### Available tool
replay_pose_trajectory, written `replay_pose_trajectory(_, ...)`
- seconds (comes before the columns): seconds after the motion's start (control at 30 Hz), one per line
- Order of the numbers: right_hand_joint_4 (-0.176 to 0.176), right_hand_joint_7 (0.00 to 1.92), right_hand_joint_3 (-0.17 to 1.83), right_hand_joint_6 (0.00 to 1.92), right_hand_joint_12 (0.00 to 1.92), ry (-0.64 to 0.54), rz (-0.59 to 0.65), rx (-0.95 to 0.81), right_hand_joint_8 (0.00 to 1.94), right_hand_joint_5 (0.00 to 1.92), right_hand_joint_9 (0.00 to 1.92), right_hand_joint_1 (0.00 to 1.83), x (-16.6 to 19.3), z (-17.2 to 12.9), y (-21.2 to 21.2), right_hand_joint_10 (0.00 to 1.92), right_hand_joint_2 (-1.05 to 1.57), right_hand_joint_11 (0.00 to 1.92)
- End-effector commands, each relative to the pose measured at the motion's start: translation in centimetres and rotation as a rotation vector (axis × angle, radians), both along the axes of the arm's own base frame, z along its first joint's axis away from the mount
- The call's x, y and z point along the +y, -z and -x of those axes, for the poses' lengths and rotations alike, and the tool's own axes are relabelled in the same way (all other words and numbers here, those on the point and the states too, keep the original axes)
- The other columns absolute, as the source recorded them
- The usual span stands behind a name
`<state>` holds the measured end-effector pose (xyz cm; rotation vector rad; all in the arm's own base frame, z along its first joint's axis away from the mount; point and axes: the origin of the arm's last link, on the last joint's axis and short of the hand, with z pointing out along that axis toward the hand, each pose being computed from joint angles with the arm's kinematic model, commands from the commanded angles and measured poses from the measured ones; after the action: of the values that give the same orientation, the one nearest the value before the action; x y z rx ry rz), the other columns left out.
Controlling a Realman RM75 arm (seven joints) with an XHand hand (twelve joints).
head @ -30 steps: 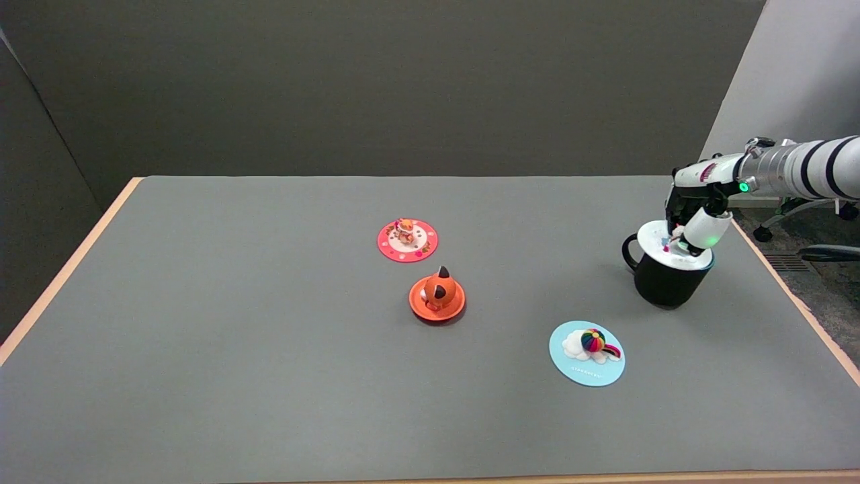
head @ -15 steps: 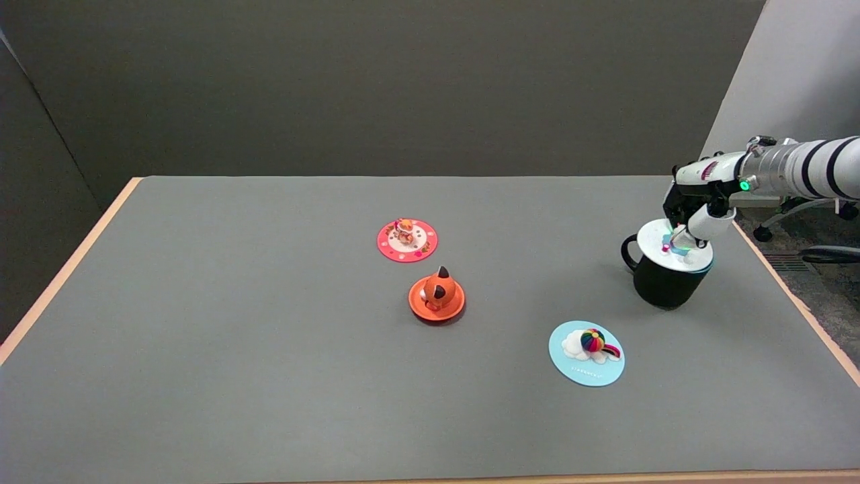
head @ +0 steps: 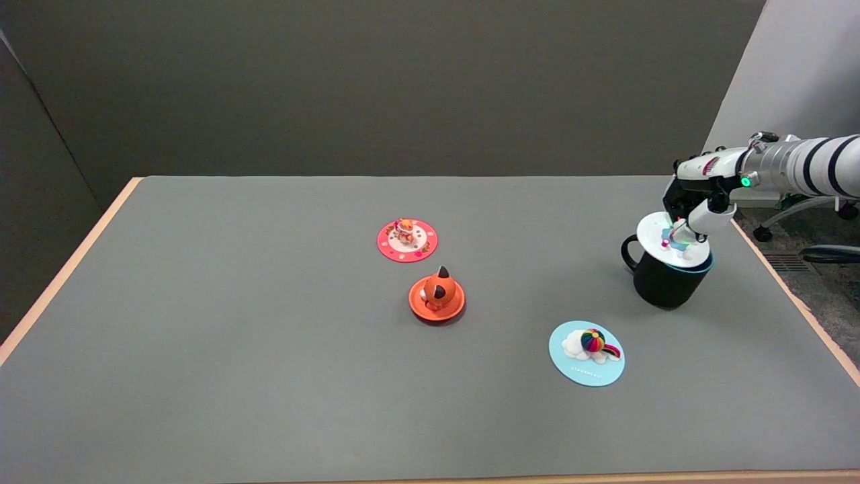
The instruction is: Place the white cup lid onto the cup.
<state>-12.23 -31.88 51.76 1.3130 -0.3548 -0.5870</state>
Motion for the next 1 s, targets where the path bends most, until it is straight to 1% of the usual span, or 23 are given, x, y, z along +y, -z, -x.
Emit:
replay_pose_trajectory(0.03, 0.010, 0.71, 0.25, 1.36, 0.78, -0.010, 0.010, -0.010, 0.98, 0.75, 0.66, 0.99, -0.04, -0.10, -0.33, 0.94, 1.13, 0.48)
replay_pose_trajectory(0.2, 0.016, 0.76, 0.25, 1.33, 0.81, 0.002, 0.015, -0.023, 1.01, 0.77, 0.69, 1.00, 0.10, 0.01, -0.35, 0.95, 1.11, 0.51)
replay_pose_trajectory(0.23, 0.002, 0.81, 0.18, 1.23, 0.83, 0.002, 0.019, -0.027, 1.36, 0.78, 0.70, 1.15, 0.12, -0.04, -0.41, 0.97, 1.13, 0.51)
replay_pose_trajectory(0.27, 0.000, 0.81, 0.19, 1.23, 0.84, 0.005, 0.019, -0.028, 1.40, 0.77, 0.68, 1.17, 0.15, -0.02, -0.41, 1.02, 1.13, 0.51)
replay_pose_trajectory(0.3, 0.000, 0.81, 0.18, 1.22, 0.85, 0.009, 0.020, -0.030, 1.39, 0.78, 0.70, 1.17, 0.18, 0.03, -0.41, 1.00, 1.13, 0.52)
replay_pose_trajectory(0.37, -0.004, 0.82, 0.19, 1.22, 0.88, 0.010, 0.021, -0.037, 1.39, 0.78, 0.68, 1.17, 0.21, 0.02, -0.38, 1.05, 1.12, 0.52)
replay_pose_trajectory(0.67, -0.017, 0.86, 0.21, 1.16, 0.90, 0.019, 0.029, -0.040, 1.34, 0.81, 0.72, 1.19, 0.36, -0.17, -0.47, 1.06, 1.09, 0.54)
replay_pose_trajectory(1.0, -0.033, 0.88, 0.21, 1.14, 0.89, 0.022, 0.033, -0.039, 1.32, 0.82, 0.76, 1.19, 0.43, -0.28, -0.53, 1.03, 1.08, 0.56)
